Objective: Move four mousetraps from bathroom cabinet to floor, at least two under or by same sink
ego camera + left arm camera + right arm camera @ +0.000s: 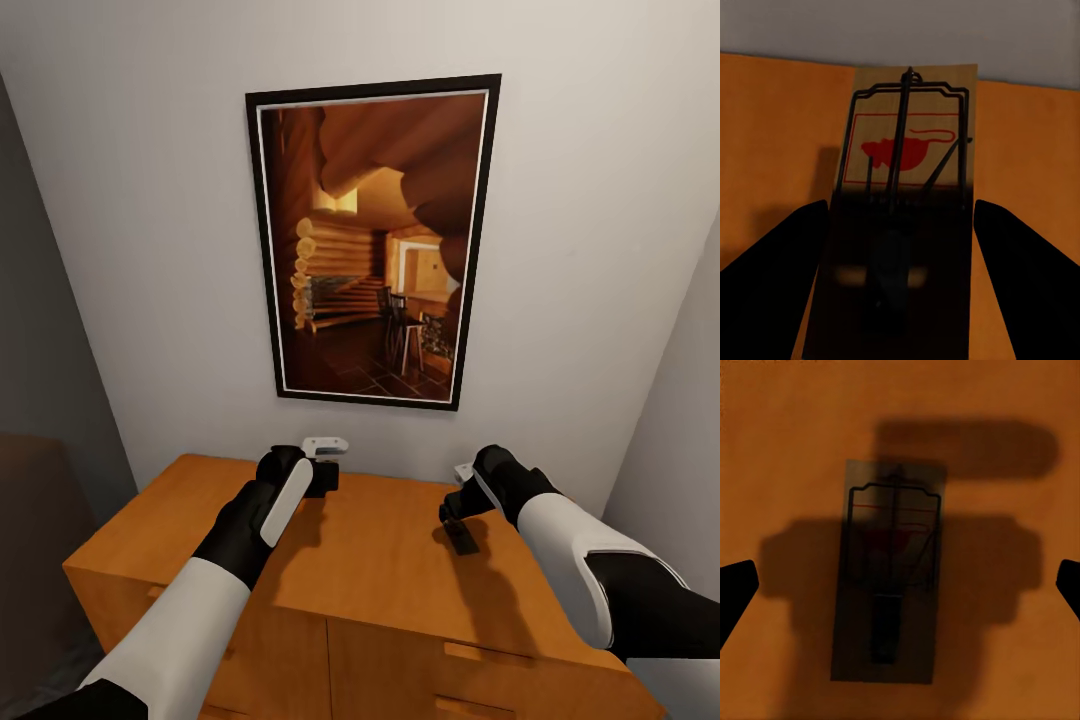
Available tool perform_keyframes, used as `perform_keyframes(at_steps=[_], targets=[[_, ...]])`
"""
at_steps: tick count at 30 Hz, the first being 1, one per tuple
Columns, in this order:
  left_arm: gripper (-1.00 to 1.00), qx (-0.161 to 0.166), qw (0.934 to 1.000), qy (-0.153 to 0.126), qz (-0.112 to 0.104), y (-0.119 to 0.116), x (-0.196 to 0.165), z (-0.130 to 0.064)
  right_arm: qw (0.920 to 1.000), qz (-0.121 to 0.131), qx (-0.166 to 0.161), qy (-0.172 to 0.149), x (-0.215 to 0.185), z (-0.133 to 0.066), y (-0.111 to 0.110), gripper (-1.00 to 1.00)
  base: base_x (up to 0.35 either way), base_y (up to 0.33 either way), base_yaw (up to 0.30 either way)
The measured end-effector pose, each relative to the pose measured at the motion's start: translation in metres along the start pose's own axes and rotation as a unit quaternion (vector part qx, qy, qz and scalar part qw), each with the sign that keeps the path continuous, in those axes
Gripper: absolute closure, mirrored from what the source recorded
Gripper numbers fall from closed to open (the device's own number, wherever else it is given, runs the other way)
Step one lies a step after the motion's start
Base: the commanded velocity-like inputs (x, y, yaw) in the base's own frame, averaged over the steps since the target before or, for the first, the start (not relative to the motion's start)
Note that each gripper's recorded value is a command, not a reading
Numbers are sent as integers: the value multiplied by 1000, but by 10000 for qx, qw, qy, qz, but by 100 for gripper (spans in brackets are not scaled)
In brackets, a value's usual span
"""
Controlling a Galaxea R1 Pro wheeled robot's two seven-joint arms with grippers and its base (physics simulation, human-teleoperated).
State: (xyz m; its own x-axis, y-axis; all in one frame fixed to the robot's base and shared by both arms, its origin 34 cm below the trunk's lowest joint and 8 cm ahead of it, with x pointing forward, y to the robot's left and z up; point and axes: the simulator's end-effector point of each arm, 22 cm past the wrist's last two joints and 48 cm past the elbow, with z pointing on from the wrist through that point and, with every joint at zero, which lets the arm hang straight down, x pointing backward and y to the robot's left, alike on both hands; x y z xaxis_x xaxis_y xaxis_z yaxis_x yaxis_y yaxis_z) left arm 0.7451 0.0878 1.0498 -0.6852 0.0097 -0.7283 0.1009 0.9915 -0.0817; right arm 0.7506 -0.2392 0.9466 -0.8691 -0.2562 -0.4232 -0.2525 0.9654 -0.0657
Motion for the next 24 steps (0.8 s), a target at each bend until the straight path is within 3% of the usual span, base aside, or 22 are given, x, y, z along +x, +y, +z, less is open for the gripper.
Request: perform_keyframes(at_steps=[13,24], targets=[[100,1,10000,1,-1,0,0,0,10000,2,-23,-9,-1,0,1,-100,0,0,0],[100,0,10000,2,-2,0,0,0,9984,-12,-559,-3,0,-2,25,-100,0,0,0]])
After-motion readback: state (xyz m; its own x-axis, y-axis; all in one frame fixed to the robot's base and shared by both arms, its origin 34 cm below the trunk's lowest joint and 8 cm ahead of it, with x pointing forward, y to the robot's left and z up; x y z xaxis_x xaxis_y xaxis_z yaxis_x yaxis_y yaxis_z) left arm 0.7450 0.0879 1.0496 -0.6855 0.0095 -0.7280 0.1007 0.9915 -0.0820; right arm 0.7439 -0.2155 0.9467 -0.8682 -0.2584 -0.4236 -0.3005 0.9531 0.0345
